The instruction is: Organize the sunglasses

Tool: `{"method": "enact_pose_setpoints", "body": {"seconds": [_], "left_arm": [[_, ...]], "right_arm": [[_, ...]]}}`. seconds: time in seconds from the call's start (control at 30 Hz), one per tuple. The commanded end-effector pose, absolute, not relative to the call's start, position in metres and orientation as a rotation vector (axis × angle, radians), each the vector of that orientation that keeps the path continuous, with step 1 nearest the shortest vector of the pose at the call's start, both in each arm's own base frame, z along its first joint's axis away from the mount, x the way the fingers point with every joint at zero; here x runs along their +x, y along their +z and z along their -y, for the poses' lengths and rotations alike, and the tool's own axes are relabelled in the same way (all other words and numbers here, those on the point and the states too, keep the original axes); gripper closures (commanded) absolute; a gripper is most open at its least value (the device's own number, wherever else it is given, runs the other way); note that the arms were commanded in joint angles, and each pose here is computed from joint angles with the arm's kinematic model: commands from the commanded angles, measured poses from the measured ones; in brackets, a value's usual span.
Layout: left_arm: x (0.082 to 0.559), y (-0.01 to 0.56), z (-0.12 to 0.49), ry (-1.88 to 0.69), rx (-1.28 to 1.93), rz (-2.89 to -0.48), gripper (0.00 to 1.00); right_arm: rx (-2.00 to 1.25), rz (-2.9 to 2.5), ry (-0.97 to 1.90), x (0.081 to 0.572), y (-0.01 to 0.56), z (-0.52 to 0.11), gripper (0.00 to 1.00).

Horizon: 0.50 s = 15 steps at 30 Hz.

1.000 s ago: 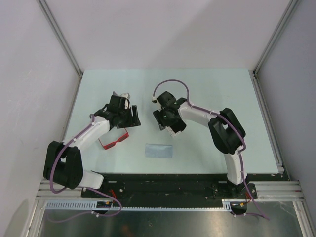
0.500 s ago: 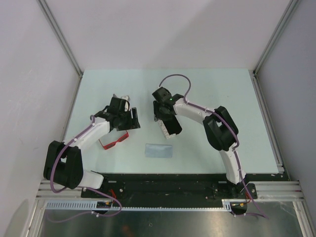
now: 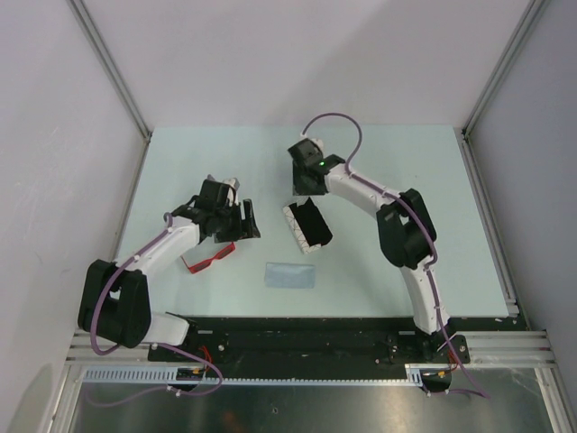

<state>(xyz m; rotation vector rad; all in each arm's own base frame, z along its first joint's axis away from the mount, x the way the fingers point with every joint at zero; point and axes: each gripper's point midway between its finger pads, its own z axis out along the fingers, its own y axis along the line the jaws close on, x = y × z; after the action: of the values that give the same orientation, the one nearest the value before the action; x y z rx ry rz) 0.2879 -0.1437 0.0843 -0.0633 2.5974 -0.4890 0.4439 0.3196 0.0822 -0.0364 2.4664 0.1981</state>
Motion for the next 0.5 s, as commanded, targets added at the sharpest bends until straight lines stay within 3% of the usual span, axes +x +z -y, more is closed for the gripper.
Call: {"method": "enact_pose_setpoints", "body": {"seconds": [0.0,0.17,0.47], "left_arm": [[0.288,0.098,0.152,-0.577,-0.076,-2.564,0.23],[0.288,0.099,0.154,-0.591,-0.073,-2.563,0.23],[0.29,0.098,0.156,-0.594,-0.071,-2.571,0.23]], "right_arm": [[-0.18,-2.421,0.262,0.49,0.107,-0.288,0.52],[-0.454,-2.479,0.294,0.487,0.093,-0.274,0.52],[-0.671,-2.464,0.647,0.452,0.102,-0.302,0.48]]}}
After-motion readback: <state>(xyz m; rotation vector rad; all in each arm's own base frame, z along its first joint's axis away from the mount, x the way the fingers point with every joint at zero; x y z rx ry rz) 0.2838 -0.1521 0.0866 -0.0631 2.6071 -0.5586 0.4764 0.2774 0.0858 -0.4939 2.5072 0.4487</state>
